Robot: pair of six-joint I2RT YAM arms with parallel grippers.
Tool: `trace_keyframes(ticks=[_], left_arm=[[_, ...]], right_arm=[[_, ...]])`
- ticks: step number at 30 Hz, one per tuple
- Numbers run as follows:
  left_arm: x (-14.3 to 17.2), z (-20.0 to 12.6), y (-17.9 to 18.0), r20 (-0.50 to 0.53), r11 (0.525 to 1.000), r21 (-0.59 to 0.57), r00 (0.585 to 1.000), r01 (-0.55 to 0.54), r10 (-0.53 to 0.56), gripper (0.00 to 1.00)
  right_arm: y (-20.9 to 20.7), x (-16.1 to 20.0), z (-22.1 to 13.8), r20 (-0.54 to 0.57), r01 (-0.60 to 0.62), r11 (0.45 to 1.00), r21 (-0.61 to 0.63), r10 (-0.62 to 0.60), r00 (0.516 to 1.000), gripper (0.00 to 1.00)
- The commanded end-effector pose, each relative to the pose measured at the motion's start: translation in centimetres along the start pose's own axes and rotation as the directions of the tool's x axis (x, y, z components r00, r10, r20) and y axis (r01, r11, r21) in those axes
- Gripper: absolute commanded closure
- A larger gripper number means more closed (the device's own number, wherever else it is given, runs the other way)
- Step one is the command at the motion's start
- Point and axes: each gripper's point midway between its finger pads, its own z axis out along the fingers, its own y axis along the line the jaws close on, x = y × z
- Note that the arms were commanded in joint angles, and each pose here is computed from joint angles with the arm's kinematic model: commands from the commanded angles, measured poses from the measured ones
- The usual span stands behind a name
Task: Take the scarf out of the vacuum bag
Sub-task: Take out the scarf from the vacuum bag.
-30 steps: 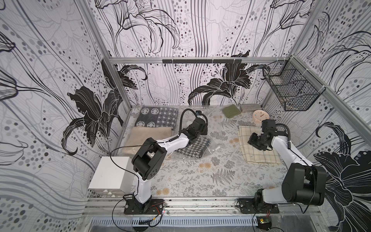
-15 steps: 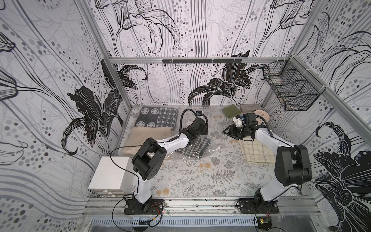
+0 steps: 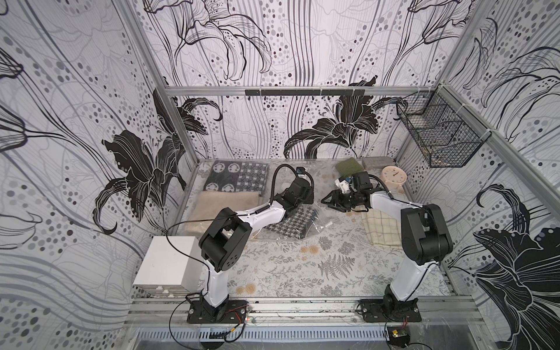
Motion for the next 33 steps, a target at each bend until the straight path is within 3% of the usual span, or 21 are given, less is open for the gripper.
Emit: trace_keyframes(ticks=[1,16,24,33], left_arm=[[-2.9,-0.7,-1.0,0.07,1.0,0.031,0.998,0.0,-0.002,1.0],[-2.8,-0.7,-0.9,0.072,1.0,0.031,0.997,-0.002,0.0,1.0],[-2.7,-0.7,-0.9,0.07,1.0,0.03,0.998,-0.001,-0.002,1.0],[-2.5,-0.6,-0.9,0.066,1.0,0.028,0.998,0.0,-0.002,1.0]], right_arm=[[-0.6,0.5,0.9,-0.029,0.007,1.0,0.013,-0.007,1.0,0.44],[-0.5,1.7,4.7,-0.101,0.018,1.0,0.023,-0.015,0.995,0.42],[-2.2,2.1,4.7,-0.114,0.027,0.992,0.121,-0.013,0.993,0.42],[-2.0,2.4,5.7,-0.136,0.032,0.994,0.102,-0.018,0.991,0.41]])
